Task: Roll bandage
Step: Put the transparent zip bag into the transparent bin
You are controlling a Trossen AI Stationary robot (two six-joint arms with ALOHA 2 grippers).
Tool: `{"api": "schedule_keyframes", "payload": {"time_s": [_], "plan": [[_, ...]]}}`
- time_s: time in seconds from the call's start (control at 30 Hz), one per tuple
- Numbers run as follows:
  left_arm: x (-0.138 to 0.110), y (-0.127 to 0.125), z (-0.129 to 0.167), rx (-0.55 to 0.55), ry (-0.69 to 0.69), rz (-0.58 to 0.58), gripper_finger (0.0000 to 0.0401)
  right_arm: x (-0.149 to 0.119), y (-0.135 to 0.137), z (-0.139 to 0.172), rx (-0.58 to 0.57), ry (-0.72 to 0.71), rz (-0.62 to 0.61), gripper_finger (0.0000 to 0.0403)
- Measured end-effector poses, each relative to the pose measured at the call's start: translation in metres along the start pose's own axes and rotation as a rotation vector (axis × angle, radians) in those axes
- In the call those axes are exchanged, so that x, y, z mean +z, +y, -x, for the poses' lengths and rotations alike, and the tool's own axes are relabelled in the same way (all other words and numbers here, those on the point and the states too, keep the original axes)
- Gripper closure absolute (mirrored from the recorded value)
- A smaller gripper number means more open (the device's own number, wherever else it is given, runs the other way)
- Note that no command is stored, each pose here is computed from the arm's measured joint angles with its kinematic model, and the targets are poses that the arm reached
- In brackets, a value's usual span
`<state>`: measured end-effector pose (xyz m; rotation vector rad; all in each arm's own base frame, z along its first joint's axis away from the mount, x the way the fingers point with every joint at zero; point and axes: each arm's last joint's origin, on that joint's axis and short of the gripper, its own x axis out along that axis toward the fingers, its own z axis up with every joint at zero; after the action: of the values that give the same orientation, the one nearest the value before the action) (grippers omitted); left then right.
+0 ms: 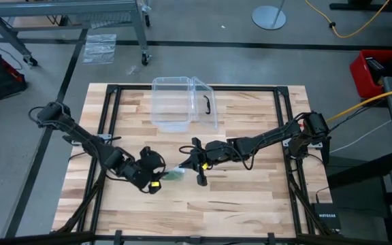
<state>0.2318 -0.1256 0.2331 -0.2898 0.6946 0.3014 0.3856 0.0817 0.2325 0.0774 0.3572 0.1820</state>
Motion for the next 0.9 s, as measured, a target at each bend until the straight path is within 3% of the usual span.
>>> {"api": "schedule_keyframes", "payload": {"time_s": [0.43,0.77,0.9], "plan": [[0.025,0.015,-0.014,0.027,-0.068,-0.096,0.0306,0.005,0.002,0.0,0.068,-0.057,0.002,0.0403],[0.025,0.017,-0.016,0.016,-0.051,-0.114,0.039,0.014,0.004,0.001,0.093,-0.151,0.021,0.0403],[0.025,0.016,-0.015,0.013,-0.05,-0.138,0.0396,0.014,0.004,0.001,0.093,-0.151,0.022,0.0403]]}}
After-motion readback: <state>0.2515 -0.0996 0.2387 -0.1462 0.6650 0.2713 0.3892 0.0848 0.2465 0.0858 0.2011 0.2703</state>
